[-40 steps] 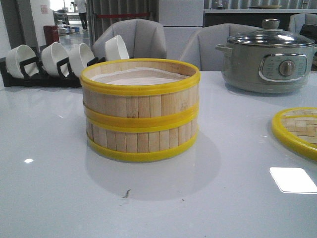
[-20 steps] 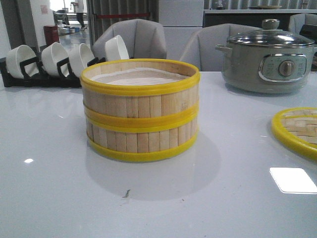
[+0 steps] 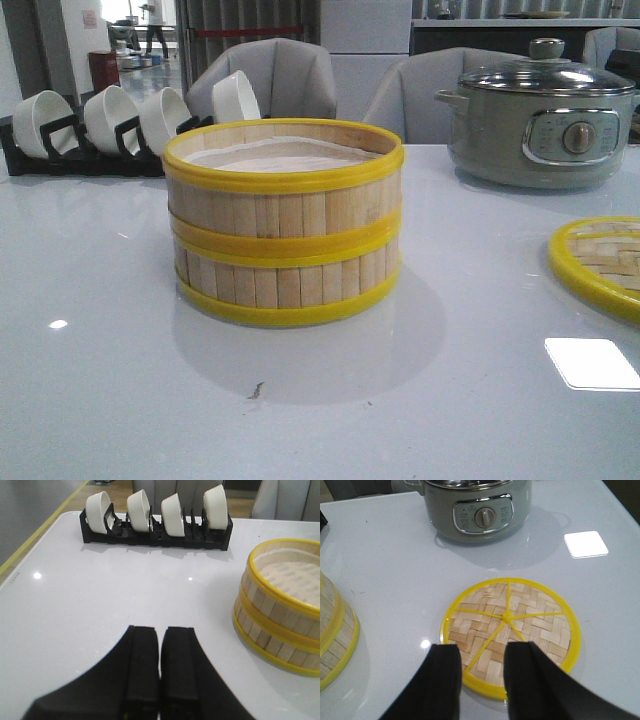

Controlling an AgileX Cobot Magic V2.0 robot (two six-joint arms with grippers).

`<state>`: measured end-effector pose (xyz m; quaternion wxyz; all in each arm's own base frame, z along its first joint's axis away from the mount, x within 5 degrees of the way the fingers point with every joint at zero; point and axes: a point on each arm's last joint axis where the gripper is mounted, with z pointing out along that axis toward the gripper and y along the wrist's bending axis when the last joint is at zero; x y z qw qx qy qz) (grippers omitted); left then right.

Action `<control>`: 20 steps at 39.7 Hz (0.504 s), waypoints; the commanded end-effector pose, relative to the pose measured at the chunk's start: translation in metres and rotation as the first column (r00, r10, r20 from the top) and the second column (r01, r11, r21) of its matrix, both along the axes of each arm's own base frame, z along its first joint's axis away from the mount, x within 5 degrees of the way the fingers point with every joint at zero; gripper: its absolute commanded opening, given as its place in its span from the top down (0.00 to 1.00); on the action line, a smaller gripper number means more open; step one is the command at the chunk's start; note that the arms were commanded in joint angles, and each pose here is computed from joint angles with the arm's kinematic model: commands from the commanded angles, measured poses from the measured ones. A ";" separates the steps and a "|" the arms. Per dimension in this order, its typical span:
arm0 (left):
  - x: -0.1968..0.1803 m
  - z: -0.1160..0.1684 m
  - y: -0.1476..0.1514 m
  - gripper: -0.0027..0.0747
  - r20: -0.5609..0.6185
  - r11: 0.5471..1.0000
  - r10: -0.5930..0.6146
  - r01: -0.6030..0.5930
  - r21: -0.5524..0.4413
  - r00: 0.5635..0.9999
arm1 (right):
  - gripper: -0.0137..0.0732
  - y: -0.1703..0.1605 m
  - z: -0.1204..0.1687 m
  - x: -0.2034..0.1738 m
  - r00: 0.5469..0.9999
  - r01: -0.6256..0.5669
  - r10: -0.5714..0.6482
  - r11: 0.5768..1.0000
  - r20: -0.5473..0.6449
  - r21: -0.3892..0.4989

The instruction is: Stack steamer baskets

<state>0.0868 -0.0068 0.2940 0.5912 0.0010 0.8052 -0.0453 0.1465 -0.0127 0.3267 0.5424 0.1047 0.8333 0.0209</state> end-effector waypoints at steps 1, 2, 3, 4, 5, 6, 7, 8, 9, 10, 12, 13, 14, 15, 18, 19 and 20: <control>-0.003 0.007 -0.001 0.84 0.112 1.000 -0.008 0.011 -0.024 0.994 | 0.45 0.000 0.017 0.003 0.996 -0.004 0.005 1.000 0.091 -0.013; -0.003 0.005 -0.001 0.84 0.109 1.000 -0.008 0.011 -0.024 0.994 | 0.45 0.000 0.017 0.003 0.996 -0.004 0.005 1.000 0.089 -0.013; -0.004 0.003 0.000 0.84 0.111 1.000 -0.008 0.011 -0.024 0.994 | 0.45 0.000 0.017 0.003 0.996 -0.004 0.005 1.000 0.087 -0.012; -0.005 0.001 0.000 0.84 0.107 1.000 -0.008 0.011 -0.024 0.994 | 0.45 0.000 0.017 0.003 0.996 -0.004 0.005 1.000 0.087 -0.012; -0.005 0.000 0.000 0.84 0.110 1.000 -0.008 0.011 -0.024 0.994 | 0.45 0.000 0.017 0.003 0.996 -0.004 0.005 1.000 0.087 -0.012; -0.006 0.000 0.000 0.84 0.115 1.000 -0.008 0.011 -0.025 0.993 | 0.45 0.000 0.017 0.003 0.996 -0.004 0.005 1.000 0.086 -0.012; -0.006 0.000 0.000 0.84 0.118 1.000 -0.009 0.012 -0.025 0.993 | 0.45 0.000 0.017 0.003 0.996 -0.004 0.005 1.000 0.086 -0.012; -0.006 0.000 0.000 0.84 0.118 1.000 -0.009 0.012 -0.025 0.993 | 0.45 0.000 0.017 0.003 0.996 -0.004 0.005 1.000 0.086 -0.012; -0.006 0.000 0.000 0.84 0.118 1.000 -0.009 0.012 -0.025 0.993 | 0.45 0.000 0.017 0.003 0.996 -0.004 0.005 1.000 0.085 -0.012; -0.006 0.000 0.000 0.84 0.118 1.000 -0.009 0.012 -0.025 0.993 | 0.45 0.000 0.016 0.003 0.996 -0.004 0.005 1.000 0.084 -0.012; -0.006 0.000 0.000 0.84 0.118 1.000 -0.009 0.011 -0.023 0.993 | 0.45 0.000 0.016 0.003 0.997 -0.004 0.005 1.000 0.080 -0.012; -0.006 0.000 0.000 0.84 0.118 1.000 -0.009 0.011 -0.023 0.993 | 0.45 0.000 0.016 0.003 0.997 -0.004 0.005 1.000 0.077 -0.012; -0.006 0.000 0.000 0.84 0.118 1.000 -0.009 0.011 -0.021 0.993 | 0.45 0.000 0.016 0.003 0.997 -0.004 0.005 1.000 0.077 -0.012; -0.006 0.000 0.000 0.84 0.116 1.000 -0.008 0.011 -0.021 0.993 | 0.45 0.000 0.016 0.003 0.997 -0.004 0.005 1.000 0.076 -0.012; -0.006 0.000 0.000 0.84 0.115 1.000 -0.008 0.010 -0.018 0.993 | 0.45 0.000 0.016 0.003 0.997 -0.004 0.005 1.000 0.076 -0.012; -0.006 -0.001 0.000 0.84 0.112 1.000 -0.008 0.010 -0.018 0.994 | 0.45 0.000 0.016 0.003 0.997 -0.004 0.005 1.000 0.076 -0.012; -0.006 -0.001 0.000 0.84 0.112 1.000 -0.008 0.010 -0.018 0.994 | 0.45 0.000 0.016 0.003 0.997 -0.004 0.005 1.000 0.076 -0.012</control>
